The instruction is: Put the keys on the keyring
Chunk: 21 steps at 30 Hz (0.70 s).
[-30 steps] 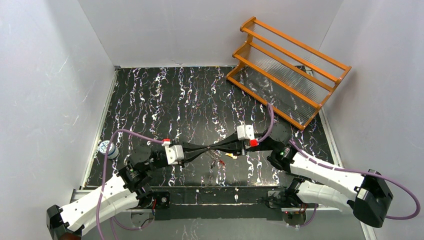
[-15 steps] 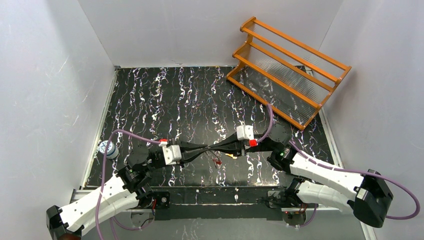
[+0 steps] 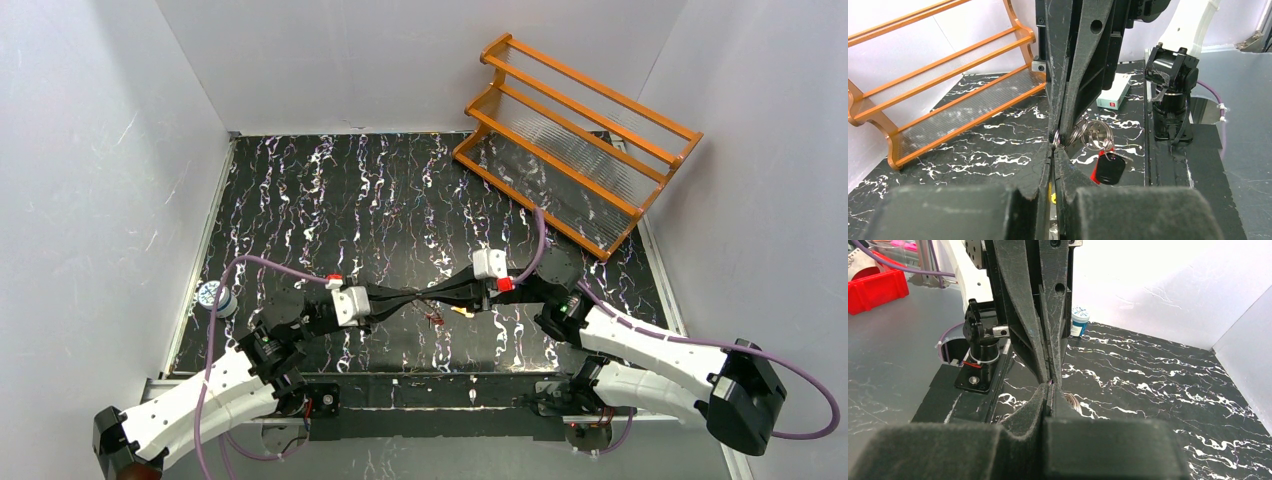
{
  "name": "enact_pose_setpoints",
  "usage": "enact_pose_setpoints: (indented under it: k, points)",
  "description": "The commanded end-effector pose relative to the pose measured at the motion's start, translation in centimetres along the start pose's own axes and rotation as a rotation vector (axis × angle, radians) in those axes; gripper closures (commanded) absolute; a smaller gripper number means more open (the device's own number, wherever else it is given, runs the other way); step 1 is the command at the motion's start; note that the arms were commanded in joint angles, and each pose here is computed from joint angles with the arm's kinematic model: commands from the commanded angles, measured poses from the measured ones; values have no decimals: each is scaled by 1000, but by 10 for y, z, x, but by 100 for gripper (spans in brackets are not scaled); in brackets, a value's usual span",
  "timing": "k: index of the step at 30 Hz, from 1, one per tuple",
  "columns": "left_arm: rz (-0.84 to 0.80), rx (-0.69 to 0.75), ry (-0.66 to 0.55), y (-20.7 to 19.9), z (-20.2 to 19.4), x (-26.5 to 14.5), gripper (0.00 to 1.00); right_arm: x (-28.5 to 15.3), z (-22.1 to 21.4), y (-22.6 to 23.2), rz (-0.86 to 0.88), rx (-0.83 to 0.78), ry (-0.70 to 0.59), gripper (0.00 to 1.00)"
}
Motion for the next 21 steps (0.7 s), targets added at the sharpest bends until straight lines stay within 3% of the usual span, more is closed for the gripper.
enact_pose_setpoints:
  k: [1,2,5,7,11,21]
  points:
    - [47,-4,3,5,11,0,100,-2,13,0,-17,-61,-45,97]
    - [58,-8,16,7,13,-2,100,-3,13,-1,-34,-63,-38,89]
    - [90,-19,93,10,19,-7,100,-7,15,-3,-86,-76,-13,44]
    - [103,-36,148,11,24,-11,100,-9,16,-4,-111,-82,4,31]
    - [104,-75,278,13,29,-15,100,-8,19,-9,-141,-60,23,27]
    - [89,-113,573,27,49,-11,100,12,34,-20,-80,-16,-10,40]
Point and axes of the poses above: each gripper's point midway between its finger pads, its own x axis out along the fingers, its own y axis along the line the jaws close on, z = x × y, the point moved 10 cm from there along -x, back along the fingers, and after that the axes turned 2 degrees about x, right-handed, at the moved point
